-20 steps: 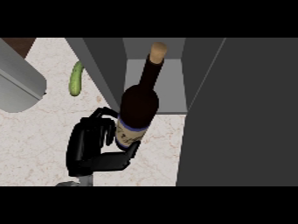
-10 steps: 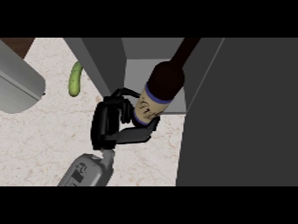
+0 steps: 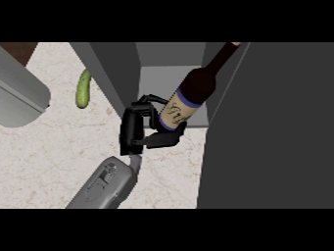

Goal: Pick up the wine, place it into the cabinet and close the cabinet

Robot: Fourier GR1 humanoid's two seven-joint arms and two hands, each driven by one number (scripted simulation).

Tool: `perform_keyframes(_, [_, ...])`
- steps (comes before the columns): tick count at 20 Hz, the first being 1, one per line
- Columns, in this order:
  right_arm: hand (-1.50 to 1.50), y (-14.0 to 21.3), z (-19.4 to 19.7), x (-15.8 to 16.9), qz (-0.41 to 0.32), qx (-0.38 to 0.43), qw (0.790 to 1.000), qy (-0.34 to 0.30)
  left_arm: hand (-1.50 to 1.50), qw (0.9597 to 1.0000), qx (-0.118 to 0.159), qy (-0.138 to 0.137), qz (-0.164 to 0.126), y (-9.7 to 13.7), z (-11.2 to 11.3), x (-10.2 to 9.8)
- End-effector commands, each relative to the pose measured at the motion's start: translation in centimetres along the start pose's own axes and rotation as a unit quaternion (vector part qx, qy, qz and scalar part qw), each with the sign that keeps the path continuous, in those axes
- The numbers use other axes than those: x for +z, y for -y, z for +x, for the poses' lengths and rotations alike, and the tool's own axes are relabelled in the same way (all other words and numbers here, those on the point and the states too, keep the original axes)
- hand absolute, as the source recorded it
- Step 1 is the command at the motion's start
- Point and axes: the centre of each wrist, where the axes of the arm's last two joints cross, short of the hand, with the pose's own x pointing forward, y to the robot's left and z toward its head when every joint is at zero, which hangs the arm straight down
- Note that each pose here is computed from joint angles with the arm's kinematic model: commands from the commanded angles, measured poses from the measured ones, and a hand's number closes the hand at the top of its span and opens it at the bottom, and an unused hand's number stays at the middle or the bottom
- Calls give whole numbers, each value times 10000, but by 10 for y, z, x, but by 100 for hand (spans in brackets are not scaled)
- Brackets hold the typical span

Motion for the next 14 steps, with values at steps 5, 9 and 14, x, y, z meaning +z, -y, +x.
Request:
perform_keyframes(5, [-150, 12, 6, -2, 15, -70, 9998, 165, 150, 9997, -217, 26, 129, 4, -18, -11])
perform_keyframes(9, [-150, 3, 17, 2, 128, -126, 9997, 182, 150, 9998, -182, 77, 79, 9, -21, -25])
perform_keyframes(14, [-150, 4, 8, -8, -15, -193, 9997, 171, 150, 9998, 84, 169, 104, 1, -28, -51])
